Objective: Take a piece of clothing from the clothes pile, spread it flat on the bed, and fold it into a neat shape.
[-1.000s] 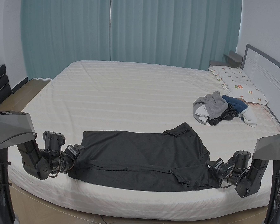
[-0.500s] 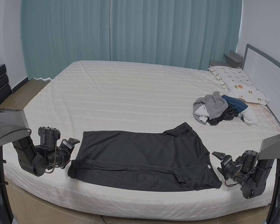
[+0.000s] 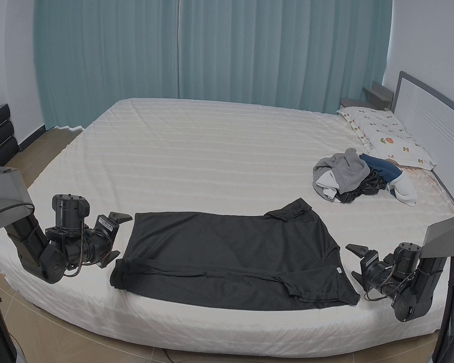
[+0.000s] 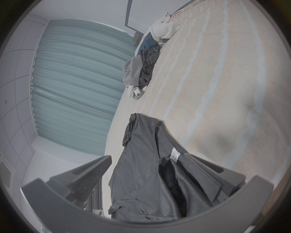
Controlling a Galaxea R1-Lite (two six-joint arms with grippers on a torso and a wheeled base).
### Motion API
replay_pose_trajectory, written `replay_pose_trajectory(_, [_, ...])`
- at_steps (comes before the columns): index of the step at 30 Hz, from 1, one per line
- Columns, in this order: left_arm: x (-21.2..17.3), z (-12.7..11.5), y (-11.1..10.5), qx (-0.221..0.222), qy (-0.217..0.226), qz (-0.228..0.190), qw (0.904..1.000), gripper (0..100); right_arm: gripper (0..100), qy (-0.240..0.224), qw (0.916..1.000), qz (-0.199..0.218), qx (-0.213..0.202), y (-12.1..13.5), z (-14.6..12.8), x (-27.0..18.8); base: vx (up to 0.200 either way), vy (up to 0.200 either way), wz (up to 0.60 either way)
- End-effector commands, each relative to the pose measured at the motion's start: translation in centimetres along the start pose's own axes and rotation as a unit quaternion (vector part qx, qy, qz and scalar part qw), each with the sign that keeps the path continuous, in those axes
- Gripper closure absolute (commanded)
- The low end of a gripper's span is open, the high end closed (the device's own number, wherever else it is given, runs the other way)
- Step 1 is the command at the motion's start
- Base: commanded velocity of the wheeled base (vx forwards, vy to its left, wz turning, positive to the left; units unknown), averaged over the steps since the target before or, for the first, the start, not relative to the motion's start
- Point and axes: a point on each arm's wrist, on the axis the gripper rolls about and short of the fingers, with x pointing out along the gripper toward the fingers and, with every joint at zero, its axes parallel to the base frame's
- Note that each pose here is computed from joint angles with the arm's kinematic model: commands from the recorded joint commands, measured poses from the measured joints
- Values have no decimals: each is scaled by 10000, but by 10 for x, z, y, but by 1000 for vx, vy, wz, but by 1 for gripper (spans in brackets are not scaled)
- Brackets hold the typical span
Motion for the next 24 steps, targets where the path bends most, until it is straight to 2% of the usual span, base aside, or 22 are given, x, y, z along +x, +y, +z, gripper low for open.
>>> replay_pose_trajectory(1, [-2, -1, -2, 5, 8, -32, 10000, 0, 0, -19, 10000, 31, 3, 0, 0, 0, 0, 0, 0])
replay_pose_trajectory(11, [2, -8, 1, 40, 249, -6, 9997, 0, 0, -29, 10000, 33, 14, 1, 0, 0, 180, 0, 0])
replay_pose_trajectory(13, [2, -8, 1, 44, 249, -5, 9997, 0, 0, -29, 10000, 33, 14, 1, 0, 0, 0, 0, 0])
replay_pose_trajectory(16, [1, -23, 0, 127, 493, 152, 9986, 0, 0, -19, 10000, 30, 8, 0, 0, 1, 0, 0, 0])
replay_pose_trajectory(19, [1, -40, 2, 367, 753, 386, 9957, 0, 0, -2, 10000, 30, 0, 0, -1, 1, 0, 0, 0])
replay_pose_trajectory(20, [0, -48, 6, 595, 906, 576, 9924, 0, 0, -9, 10000, 27, -15, 0, -1, 1, 0, 0, 0])
replay_pose_trajectory(24, [-9, -58, 7, 885, 1140, 810, 9862, 0, 0, 9, 10000, 10, -27, -1, -2, 1, 0, 0, 0])
